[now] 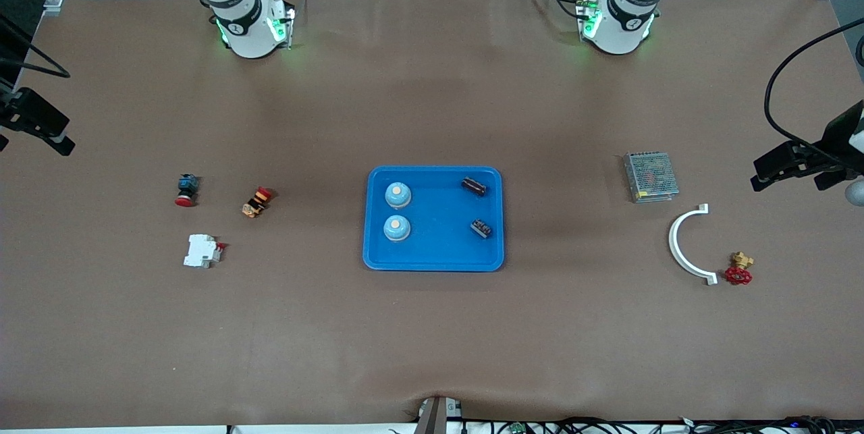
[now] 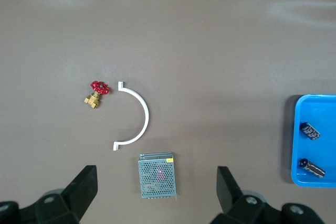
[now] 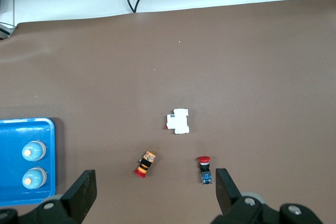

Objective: Place electrolytic capacitor and blue bell in tray

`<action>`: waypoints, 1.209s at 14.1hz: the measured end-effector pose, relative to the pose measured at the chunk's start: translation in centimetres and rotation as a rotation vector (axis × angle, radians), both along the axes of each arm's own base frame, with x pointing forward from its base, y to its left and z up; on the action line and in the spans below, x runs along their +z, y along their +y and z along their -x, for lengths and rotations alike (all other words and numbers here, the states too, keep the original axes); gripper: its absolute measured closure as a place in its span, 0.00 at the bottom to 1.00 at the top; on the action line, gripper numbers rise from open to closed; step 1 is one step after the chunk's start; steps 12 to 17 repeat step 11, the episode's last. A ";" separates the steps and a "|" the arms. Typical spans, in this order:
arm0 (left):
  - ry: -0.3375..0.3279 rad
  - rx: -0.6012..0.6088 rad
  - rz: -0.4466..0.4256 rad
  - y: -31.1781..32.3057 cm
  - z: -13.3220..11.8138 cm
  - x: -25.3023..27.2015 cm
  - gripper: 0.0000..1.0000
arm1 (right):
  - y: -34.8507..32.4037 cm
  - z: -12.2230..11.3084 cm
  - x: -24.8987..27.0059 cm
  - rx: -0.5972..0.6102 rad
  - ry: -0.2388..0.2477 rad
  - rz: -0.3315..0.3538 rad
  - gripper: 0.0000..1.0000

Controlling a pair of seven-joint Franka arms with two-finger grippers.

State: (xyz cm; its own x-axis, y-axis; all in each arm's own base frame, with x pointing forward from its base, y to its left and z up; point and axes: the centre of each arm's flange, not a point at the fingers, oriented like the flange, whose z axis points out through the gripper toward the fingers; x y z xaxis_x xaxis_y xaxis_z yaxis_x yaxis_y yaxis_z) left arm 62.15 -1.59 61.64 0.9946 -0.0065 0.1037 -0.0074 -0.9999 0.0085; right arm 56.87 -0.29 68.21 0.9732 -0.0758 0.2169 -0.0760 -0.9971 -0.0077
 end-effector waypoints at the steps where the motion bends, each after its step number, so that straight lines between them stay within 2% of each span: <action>1: 0.000 -0.001 0.000 0.0 0.0 0.0 0.00 | 0.0 0.0 -0.1 0.000 0.001 -0.001 0.00; 17: 0.007 -0.007 0.000 -0.4 -0.1 -0.4 0.00 | -0.2 -0.4 -0.7 -0.009 0.013 -0.014 0.00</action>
